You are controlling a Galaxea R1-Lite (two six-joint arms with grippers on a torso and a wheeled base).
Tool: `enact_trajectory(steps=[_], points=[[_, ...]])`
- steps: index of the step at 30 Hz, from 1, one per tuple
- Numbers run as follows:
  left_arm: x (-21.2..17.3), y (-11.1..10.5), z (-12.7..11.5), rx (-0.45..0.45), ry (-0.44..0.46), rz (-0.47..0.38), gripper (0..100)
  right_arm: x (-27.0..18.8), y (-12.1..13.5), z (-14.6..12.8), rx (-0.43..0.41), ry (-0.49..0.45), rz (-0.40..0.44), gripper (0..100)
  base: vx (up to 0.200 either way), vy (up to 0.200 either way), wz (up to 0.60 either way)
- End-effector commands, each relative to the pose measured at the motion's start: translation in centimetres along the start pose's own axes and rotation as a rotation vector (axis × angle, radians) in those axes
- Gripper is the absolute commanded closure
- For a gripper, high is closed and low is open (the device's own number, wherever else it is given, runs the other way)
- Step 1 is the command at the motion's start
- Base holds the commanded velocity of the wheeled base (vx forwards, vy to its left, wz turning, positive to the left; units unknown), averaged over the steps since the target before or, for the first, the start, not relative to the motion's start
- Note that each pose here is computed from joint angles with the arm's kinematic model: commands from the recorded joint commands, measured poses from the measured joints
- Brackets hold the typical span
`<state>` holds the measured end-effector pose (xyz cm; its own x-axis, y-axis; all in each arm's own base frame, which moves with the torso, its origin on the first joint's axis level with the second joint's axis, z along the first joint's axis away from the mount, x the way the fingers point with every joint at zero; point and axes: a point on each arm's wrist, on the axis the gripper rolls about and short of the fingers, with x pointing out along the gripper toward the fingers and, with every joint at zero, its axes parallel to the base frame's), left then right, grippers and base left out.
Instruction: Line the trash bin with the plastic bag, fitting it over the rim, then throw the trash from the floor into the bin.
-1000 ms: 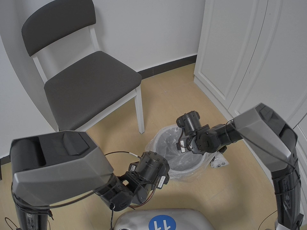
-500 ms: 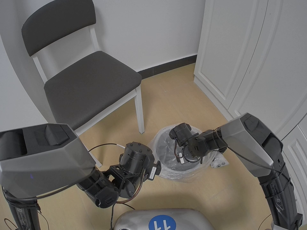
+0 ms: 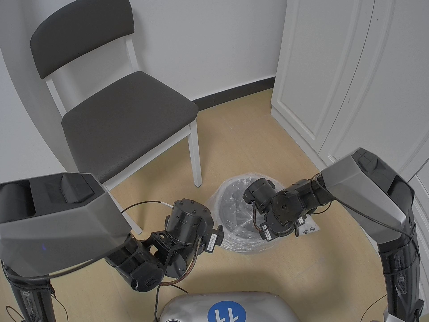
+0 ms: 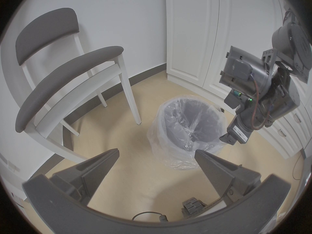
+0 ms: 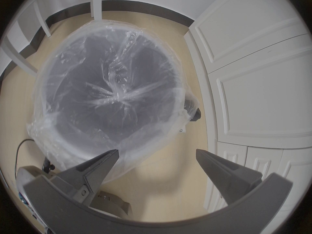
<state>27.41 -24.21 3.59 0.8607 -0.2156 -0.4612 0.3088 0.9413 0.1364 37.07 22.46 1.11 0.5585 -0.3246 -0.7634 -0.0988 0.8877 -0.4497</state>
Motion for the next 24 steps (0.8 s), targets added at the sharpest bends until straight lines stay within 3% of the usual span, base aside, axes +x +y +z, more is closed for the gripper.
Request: enact_trajectory(steps=[1,16,24], points=[[-0.1,-0.1,-0.3,0.007,0.009,-0.003,0,-0.9,0.6,-1.4,-0.025,-0.004,0.007,0,0.0,0.0,0.0],[0.2,-0.6,-1.0,0.019,0.026,-0.011,0,3.0,4.1,-4.6,-0.003,-0.036,-0.03,0,0.0,0.0,0.0],[0.8,-0.9,-1.5,0.022,0.032,-0.01,0,2.5,4.1,-3.6,0.054,-0.096,-0.012,0,0.0,0.0,0.0]])
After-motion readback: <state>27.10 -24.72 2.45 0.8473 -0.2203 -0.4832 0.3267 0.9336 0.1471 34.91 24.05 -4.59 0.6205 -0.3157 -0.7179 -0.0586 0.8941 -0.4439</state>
